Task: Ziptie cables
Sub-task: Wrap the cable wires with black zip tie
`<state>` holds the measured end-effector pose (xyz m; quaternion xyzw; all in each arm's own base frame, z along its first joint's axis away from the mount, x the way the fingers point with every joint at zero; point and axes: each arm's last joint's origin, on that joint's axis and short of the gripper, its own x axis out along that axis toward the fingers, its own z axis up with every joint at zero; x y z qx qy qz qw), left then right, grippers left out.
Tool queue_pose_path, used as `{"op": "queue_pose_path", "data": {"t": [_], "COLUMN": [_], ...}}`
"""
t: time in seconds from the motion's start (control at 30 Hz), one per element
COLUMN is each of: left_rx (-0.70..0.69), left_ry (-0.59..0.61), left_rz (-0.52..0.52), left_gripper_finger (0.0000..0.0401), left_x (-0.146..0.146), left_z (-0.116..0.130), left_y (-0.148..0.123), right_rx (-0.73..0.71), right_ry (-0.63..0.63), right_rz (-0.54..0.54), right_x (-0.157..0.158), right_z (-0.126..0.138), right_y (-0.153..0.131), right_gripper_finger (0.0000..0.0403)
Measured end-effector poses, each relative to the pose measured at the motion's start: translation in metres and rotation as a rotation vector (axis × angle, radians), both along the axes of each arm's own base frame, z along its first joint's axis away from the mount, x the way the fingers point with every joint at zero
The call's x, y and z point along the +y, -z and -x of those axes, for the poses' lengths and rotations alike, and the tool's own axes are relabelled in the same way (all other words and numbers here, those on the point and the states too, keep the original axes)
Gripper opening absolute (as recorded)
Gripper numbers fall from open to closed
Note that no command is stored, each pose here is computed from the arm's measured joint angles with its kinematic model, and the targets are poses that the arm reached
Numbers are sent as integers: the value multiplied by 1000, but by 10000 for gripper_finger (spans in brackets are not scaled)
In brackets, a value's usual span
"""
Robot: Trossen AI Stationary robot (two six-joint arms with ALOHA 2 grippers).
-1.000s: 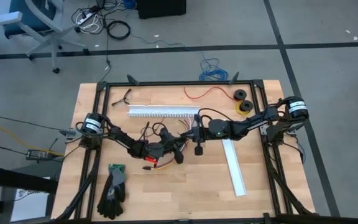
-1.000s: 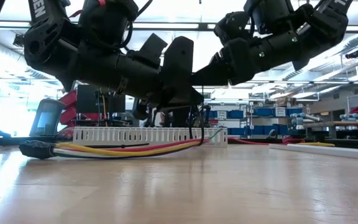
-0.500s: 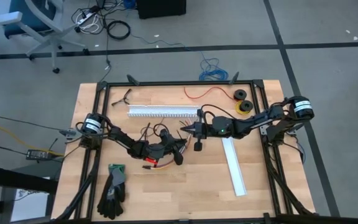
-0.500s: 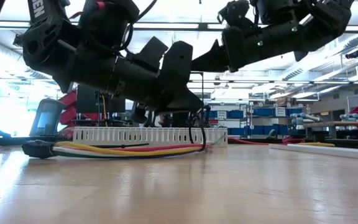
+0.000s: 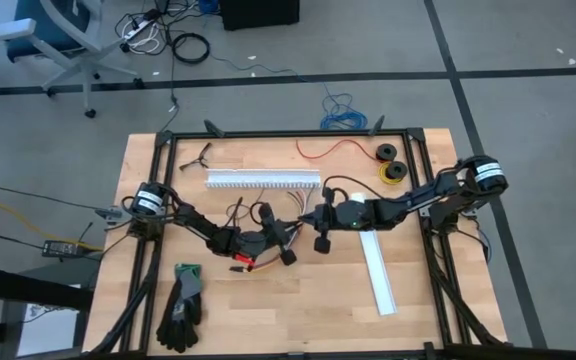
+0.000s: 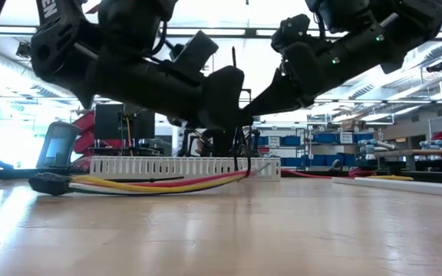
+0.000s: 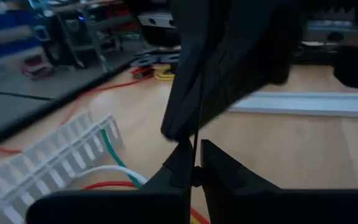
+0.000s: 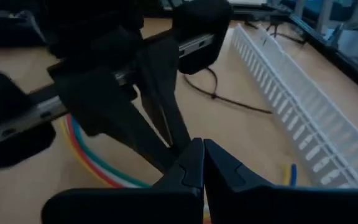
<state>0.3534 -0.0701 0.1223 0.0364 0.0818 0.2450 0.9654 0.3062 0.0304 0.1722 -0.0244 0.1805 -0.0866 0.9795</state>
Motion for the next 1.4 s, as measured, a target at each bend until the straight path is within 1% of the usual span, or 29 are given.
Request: {"op": "queue_pose_path", "data": {"t": [0.1, 0.2, 0.27, 0.37, 0.6, 0.77, 0.87, 0.97, 1.07, 1.23, 1.4], "left_rx": [24, 76, 109, 119, 118, 103, 94, 92, 76, 51, 30], "left_ry": [-38, -93, -151, -220, -238, -234, -236, -237, -243, -210, -199], "left_rz": [-48, -87, -107, -122, -125, -108, -96, -92, -72, -21, 19], "left_gripper_finger": [25, 25, 25, 25, 25, 25, 25, 25, 25, 30, 35], "left_x": [0, -1, -2, -3, -3, -4, -3, -3, -2, 1, 3], "left_z": [-3, -6, -7, -11, -17, -17, -17, -18, -18, -20, -21], "left_y": [-3, -3, -3, -6, -12, -13, -13, -13, -13, -13, -13], "right_rx": [-26, -39, -48, -51, -67, -112, -125, -125, -126, -122, -120], "right_ry": [9, 13, 19, 18, 26, 19, 16, 18, 10, -34, -28], "right_rz": [4, 4, 8, 12, 23, 32, 36, 30, 19, 0, 1], "right_x": [-1, -1, -1, -1, -2, -3, -3, -3, -3, -6, -8], "right_z": [-3, -3, -3, -3, -4, -5, -6, -6, -6, -6, -7], "right_y": [1, 0, -1, -2, -3, -7, -9, -9, -9, -8, -8], "right_gripper_finger": [1, 8, 18, 38, 87, 97, 95, 84, 63, 11, 1]}}
